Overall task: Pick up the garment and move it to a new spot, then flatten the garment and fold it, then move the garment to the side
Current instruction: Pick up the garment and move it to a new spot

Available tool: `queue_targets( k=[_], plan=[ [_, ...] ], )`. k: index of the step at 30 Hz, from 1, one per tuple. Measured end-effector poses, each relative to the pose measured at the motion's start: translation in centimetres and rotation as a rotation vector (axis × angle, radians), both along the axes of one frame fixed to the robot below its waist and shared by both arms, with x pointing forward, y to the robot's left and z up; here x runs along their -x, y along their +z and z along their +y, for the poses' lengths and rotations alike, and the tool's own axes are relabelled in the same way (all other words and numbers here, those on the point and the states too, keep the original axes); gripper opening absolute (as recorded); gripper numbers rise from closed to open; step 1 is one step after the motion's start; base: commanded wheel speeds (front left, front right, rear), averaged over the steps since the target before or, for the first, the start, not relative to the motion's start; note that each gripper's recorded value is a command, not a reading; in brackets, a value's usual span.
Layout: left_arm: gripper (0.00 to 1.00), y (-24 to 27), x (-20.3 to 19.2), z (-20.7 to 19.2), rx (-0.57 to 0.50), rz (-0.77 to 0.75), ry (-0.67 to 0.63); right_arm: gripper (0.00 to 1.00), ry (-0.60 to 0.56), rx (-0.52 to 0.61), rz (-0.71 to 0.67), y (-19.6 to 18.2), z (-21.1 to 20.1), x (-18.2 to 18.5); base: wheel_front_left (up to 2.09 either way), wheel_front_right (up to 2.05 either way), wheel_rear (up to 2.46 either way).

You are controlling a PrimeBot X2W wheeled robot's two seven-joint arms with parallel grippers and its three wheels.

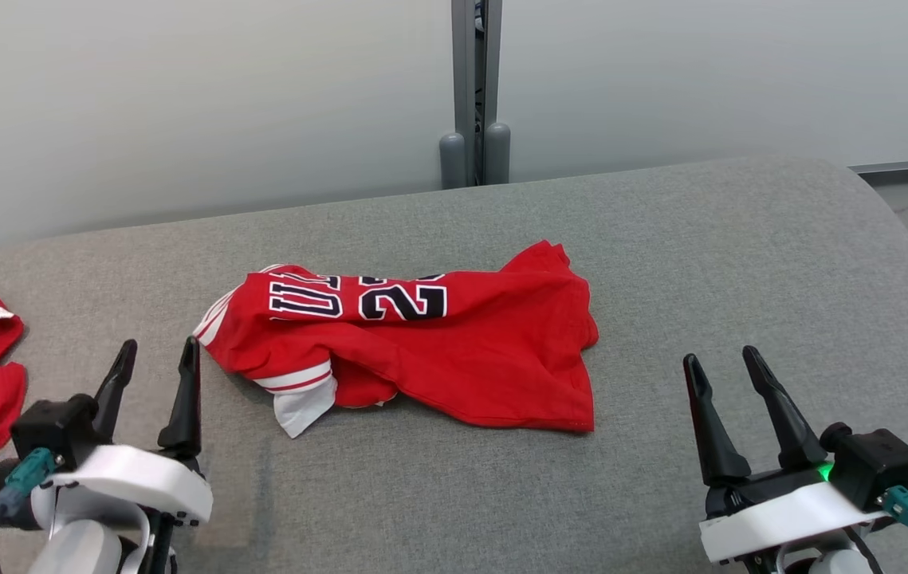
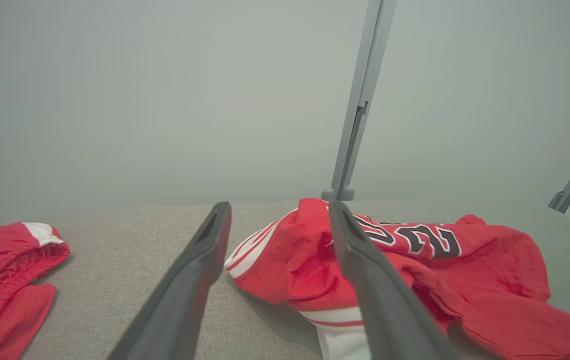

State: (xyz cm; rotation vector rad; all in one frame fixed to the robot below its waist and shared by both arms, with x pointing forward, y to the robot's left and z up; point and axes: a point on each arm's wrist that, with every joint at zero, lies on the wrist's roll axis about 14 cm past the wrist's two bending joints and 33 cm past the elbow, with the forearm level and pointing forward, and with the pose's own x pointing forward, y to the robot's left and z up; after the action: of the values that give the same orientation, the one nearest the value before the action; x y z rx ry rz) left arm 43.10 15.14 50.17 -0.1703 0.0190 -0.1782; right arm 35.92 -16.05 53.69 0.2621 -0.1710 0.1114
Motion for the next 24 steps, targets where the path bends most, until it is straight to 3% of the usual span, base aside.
queue_targets(
  k=[8,24],
  plan=[
    [1.00,-0.2,3.2,2.3,-0.032,-0.037,0.119,1.00,-0.024,0.011,-0.014,0.4,-0.7,0.4,0.00,0.00,0.00],
    [1.00,-2.5,5.5,2.7,0.001,0.010,0.155,1.00,-0.036,0.017,0.018,-0.7,-1.1,0.8,0.00,0.00,0.00]
  ],
)
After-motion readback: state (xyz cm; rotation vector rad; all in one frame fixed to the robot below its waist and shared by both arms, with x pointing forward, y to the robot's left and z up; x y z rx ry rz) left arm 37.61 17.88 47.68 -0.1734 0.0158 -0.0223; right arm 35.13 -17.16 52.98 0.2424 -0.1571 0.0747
